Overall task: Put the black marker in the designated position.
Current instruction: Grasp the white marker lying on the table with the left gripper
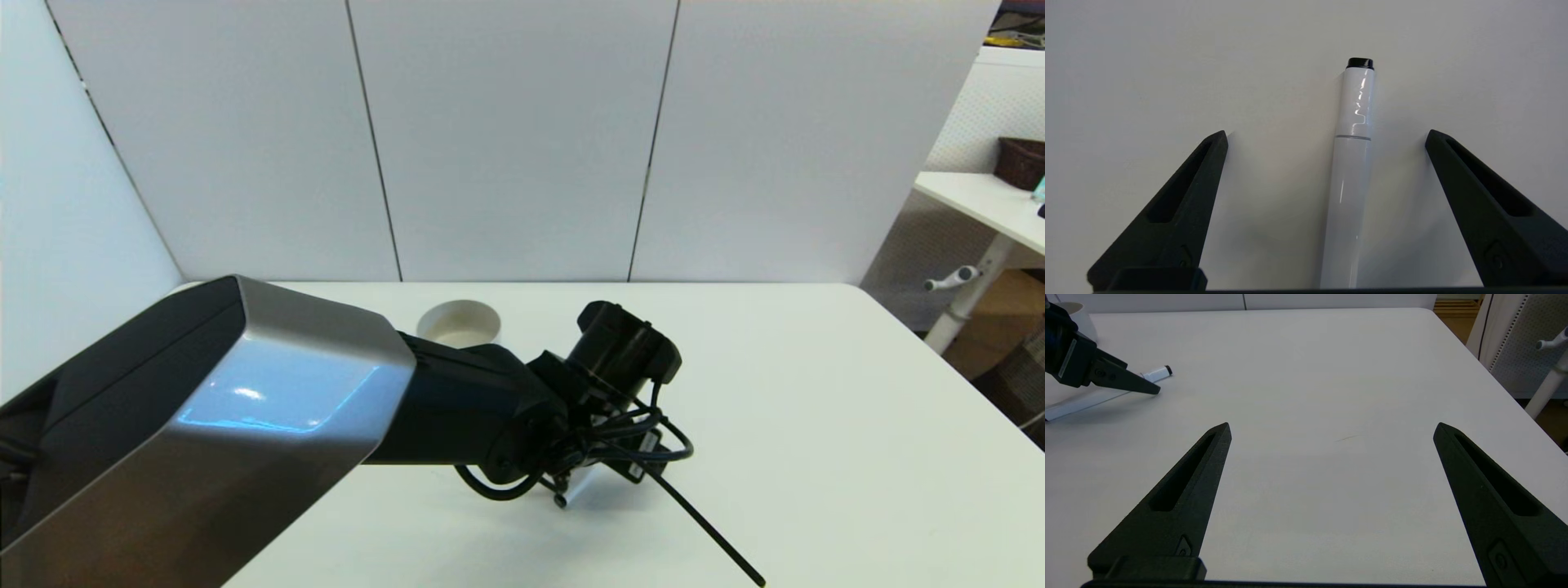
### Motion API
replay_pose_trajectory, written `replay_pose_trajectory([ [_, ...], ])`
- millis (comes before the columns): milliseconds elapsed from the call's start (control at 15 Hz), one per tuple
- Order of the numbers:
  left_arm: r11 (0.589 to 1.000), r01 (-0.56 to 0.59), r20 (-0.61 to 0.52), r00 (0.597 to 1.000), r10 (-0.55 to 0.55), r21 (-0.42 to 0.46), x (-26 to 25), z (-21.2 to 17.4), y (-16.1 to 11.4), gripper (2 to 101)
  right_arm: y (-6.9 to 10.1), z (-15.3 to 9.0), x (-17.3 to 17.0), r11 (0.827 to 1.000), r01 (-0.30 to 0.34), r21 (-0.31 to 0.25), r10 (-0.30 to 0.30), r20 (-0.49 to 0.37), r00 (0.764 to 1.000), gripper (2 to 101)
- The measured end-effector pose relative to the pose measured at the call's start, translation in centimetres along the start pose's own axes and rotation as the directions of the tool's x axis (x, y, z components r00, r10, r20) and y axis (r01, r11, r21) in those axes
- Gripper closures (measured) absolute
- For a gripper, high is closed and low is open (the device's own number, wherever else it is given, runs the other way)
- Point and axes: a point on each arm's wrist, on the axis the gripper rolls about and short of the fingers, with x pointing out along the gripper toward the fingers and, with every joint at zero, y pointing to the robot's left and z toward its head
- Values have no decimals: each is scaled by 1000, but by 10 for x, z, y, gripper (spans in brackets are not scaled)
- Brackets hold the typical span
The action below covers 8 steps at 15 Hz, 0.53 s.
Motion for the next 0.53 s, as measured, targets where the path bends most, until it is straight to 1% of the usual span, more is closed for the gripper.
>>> replay_pose_trajectory([
  [533,1000,-2,-9,1000,2,9,1,-2,-1,53,0,0,0,1000,0,0,0,0,1000,43],
])
